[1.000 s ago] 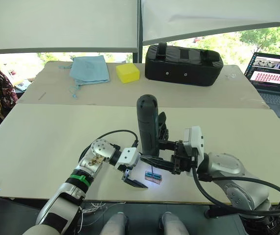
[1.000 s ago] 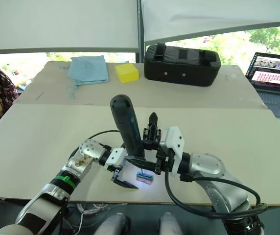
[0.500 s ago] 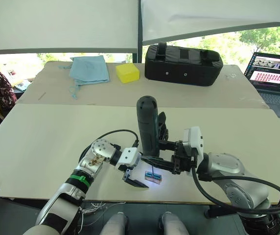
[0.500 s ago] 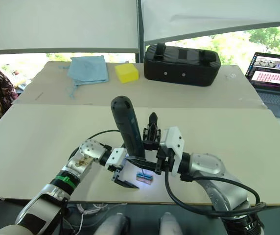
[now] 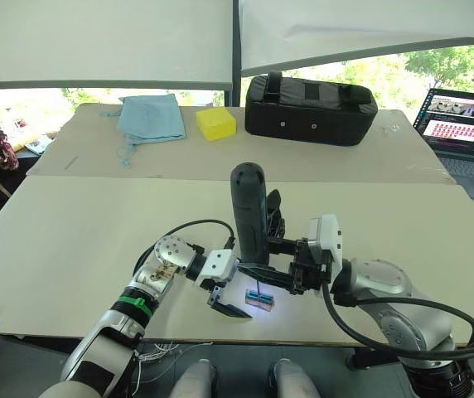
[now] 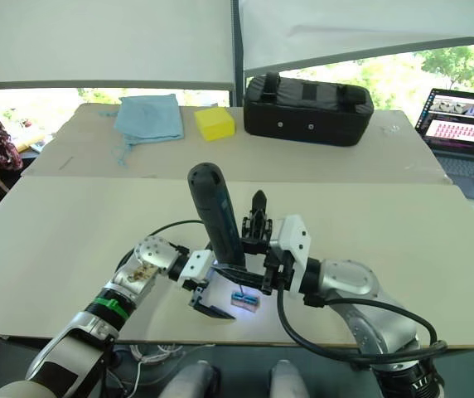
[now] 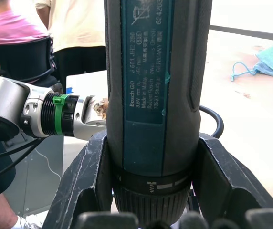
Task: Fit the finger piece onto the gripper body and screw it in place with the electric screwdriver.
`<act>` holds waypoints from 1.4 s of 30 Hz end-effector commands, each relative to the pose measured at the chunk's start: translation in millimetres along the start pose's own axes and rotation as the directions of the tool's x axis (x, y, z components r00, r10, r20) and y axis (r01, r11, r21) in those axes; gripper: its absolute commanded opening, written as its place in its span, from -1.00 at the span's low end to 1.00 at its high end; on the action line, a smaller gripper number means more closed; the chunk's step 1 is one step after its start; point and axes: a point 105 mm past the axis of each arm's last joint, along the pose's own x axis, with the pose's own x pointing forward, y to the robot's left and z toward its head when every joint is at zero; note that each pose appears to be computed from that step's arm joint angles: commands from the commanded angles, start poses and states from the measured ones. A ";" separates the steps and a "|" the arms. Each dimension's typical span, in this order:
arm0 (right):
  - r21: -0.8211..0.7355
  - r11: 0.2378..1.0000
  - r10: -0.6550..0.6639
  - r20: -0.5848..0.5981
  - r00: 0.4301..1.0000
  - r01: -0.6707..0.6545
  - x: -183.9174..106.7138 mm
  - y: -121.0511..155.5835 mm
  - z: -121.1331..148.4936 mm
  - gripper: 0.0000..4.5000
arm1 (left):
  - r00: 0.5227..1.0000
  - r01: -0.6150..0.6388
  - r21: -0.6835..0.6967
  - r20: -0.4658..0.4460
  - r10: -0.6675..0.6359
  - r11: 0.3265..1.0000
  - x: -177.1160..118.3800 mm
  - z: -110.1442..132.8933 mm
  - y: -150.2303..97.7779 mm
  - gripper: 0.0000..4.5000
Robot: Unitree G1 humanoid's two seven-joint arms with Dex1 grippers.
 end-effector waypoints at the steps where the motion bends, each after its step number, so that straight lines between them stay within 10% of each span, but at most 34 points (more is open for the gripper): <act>1: -0.059 0.998 0.022 0.058 0.998 -0.018 1.7 3.3 15.9 -0.15 | 1.000 -0.001 0.029 0.003 0.001 1.000 0.7 5.4 1.8 1.00; 20: -0.135 0.990 -0.024 0.146 0.989 0.044 -6.8 4.1 65.2 -0.15 | 0.973 -0.223 -0.145 0.031 0.229 0.964 -38.8 6.7 8.8 1.00; 31: -0.146 0.953 -0.241 0.158 0.958 0.264 -36.5 -15.9 81.5 -0.15 | 0.797 -0.583 -0.235 0.019 0.603 0.778 -37.6 11.2 56.3 1.00; 42: -0.114 0.930 -0.328 0.173 0.929 0.350 -34.3 -23.9 75.2 -0.15 | 0.699 -0.702 -0.253 -0.066 0.712 0.666 4.9 -1.6 96.0 1.00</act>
